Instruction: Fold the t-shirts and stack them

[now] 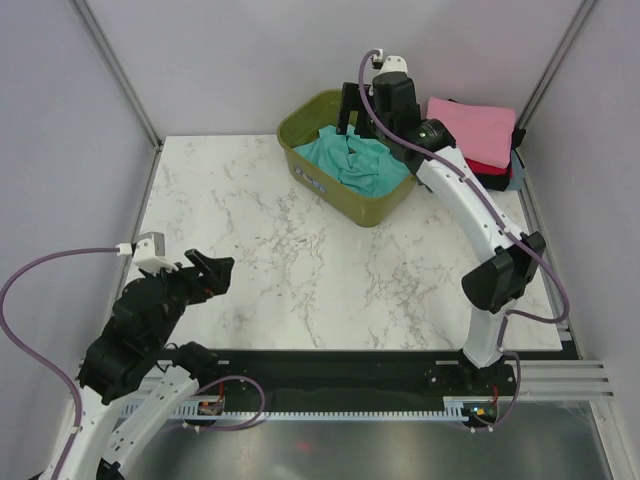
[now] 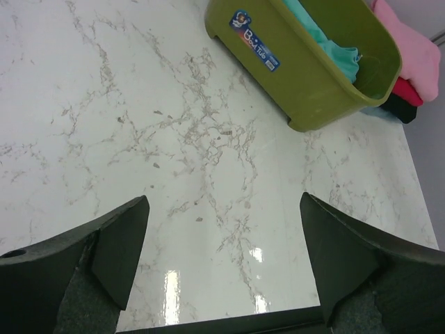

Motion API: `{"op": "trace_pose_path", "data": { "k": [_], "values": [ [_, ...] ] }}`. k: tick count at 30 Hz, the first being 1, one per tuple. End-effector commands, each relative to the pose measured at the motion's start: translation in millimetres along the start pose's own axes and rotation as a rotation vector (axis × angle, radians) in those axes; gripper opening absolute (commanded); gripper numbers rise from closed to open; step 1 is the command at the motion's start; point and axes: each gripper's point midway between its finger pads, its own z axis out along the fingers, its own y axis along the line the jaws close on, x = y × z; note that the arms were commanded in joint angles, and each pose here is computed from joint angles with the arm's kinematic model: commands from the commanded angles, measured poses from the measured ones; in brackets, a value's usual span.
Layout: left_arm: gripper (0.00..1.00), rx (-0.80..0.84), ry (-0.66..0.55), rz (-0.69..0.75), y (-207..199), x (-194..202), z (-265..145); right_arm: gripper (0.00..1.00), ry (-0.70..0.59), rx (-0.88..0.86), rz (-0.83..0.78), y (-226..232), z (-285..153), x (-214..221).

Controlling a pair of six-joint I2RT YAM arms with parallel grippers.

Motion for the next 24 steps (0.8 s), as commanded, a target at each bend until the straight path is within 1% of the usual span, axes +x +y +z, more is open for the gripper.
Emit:
{"op": "trace_pose_path", "data": {
  "k": [1,2,3,4,5,6,8,9,10,12,17,18,20,21,23,24],
  "values": [
    [0.96,0.017,-0.005,0.05,11.7,15.9,-2.4,0.98,-0.026,0.051,-0.042,-10.7,8.8,-5.8],
    [0.96,0.023,-0.034,0.043,13.0,12.7,-5.1,0.98,-0.039,0.053,-0.06,-11.7,13.7,-7.4],
    [0.96,0.012,-0.048,0.042,16.3,11.2,-6.4,0.98,-0.04,0.066,-0.111,-16.8,19.1,-6.0],
    [0.96,-0.006,-0.062,0.041,20.3,9.8,-6.2,0.98,-0.031,0.096,-0.131,-25.5,31.5,0.8],
    [0.96,-0.005,-0.07,0.04,21.0,9.3,-6.7,0.98,-0.048,0.103,-0.138,-29.4,41.0,-0.2],
    [0.96,-0.006,-0.069,0.042,21.3,9.8,-6.4,0.98,-0.053,0.129,-0.143,-43.8,50.9,-0.2],
    [0.95,-0.006,-0.055,0.048,20.8,12.7,-4.4,0.98,-0.027,0.149,-0.14,-62.4,82.9,15.9],
    [0.95,-0.015,-0.04,0.053,21.2,15.3,-0.8,0.98,-0.047,0.157,-0.121,-76.0,91.7,3.7],
    [0.95,-0.018,-0.033,0.056,21.3,16.3,-0.1,0.98,0.001,0.166,-0.121,-88.0,116.8,26.8],
    [0.94,-0.023,-0.023,0.058,20.8,17.5,2.1,0.98,0.02,0.177,-0.113,-106.5,143.8,36.8],
    [0.93,-0.021,-0.036,0.049,21.8,15.9,0.0,0.98,0.033,0.253,-0.176,-135.8,177.8,59.4],
    [0.92,-0.023,-0.039,0.047,22.2,15.5,-0.2,0.98,0.051,0.267,-0.182,-144.0,186.8,72.2],
    [0.92,-0.032,-0.042,0.045,24.1,15.3,-0.1,0.98,0.061,0.278,-0.184,-154.4,196.3,82.7],
    [0.91,-0.033,-0.044,0.044,24.1,14.4,0.0,0.98,0.084,0.293,-0.19,-161.9,205.1,98.5],
    [0.91,-0.039,-0.045,0.042,25.3,14.1,0.1,0.98,0.102,0.31,-0.201,-171.3,213.8,112.3],
    [0.91,-0.043,-0.045,0.041,25.6,13.9,0.6,0.98,0.123,0.317,-0.207,-177.1,221.9,127.0]
  ]
}}
